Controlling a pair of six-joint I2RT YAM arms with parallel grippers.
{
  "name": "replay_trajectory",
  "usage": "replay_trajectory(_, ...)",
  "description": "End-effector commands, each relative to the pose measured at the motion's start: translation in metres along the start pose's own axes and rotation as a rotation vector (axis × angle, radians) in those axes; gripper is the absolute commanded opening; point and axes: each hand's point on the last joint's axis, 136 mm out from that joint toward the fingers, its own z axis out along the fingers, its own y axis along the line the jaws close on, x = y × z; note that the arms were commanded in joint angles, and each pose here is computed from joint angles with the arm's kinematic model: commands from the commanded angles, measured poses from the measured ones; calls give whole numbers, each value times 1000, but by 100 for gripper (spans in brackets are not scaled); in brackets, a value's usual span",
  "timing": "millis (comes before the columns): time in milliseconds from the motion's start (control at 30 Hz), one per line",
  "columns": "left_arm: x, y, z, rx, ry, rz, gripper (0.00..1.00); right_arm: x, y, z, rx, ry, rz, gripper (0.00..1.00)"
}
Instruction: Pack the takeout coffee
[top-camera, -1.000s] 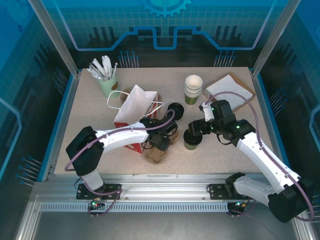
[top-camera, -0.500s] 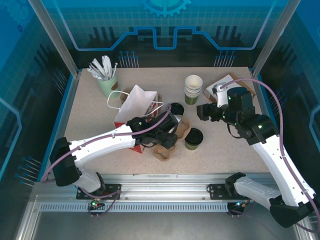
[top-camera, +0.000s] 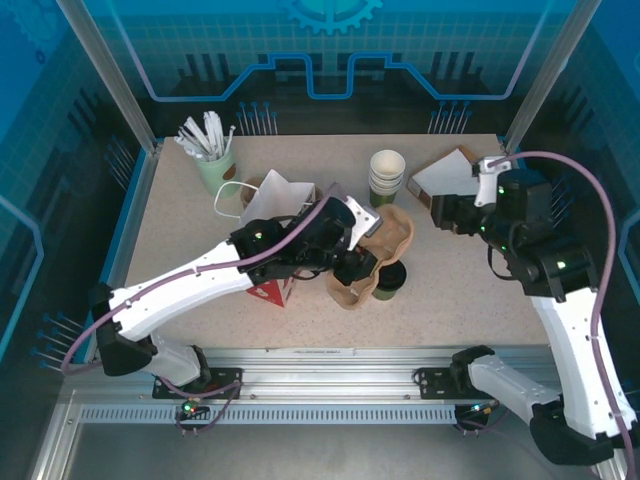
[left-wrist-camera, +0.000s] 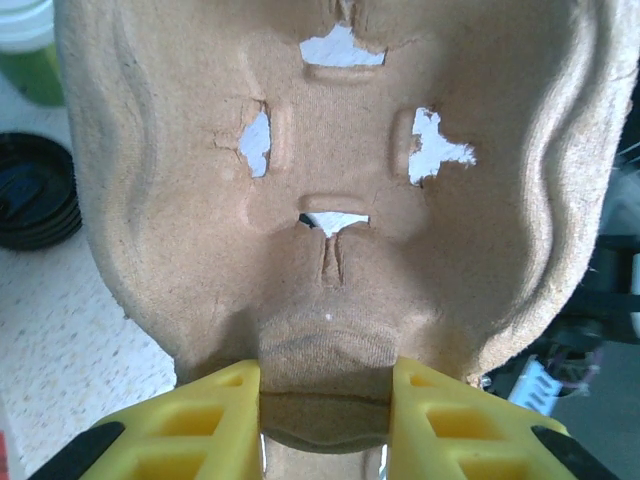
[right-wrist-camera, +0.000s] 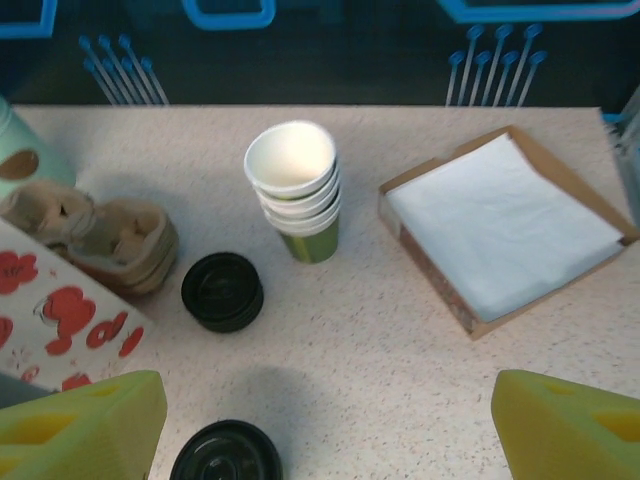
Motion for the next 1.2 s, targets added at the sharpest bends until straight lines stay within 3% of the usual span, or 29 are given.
replay_trajectory(0, -32, -26, -52, 113, -119, 63, 31, -14, -12, -33, 43, -79, 45, 86)
replay_trajectory(133, -57, -21, -88, 67, -223, 104, 31, -24, -12, -47, 40, -117, 42, 86)
replay_trajectory(300, -87, -4, -128, -5, -323, 100, 30, -19, 9, -35, -75, -73, 39, 85)
replay_trajectory(433, -98, 35, -161, -148, -366, 55, 31, -11, 56, -19, -321, -33, 31, 84)
replay_trajectory(567, -85, 92, -185, -340, -356, -40, 31, -1, 107, 0, -531, 9, 2, 83)
replay_trajectory(833, -52, 162, -187, -538, -287, -177, 30, 8, 177, 54, -656, 107, -60, 81)
replay_trajectory(1000, -46, 174, -176, -537, -267, -203, 29, -9, 197, 97, -665, 108, -82, 79)
replay_trajectory(1167, -46, 179, -161, -533, -258, -208, 29, -13, 238, 134, -815, 131, -131, 75)
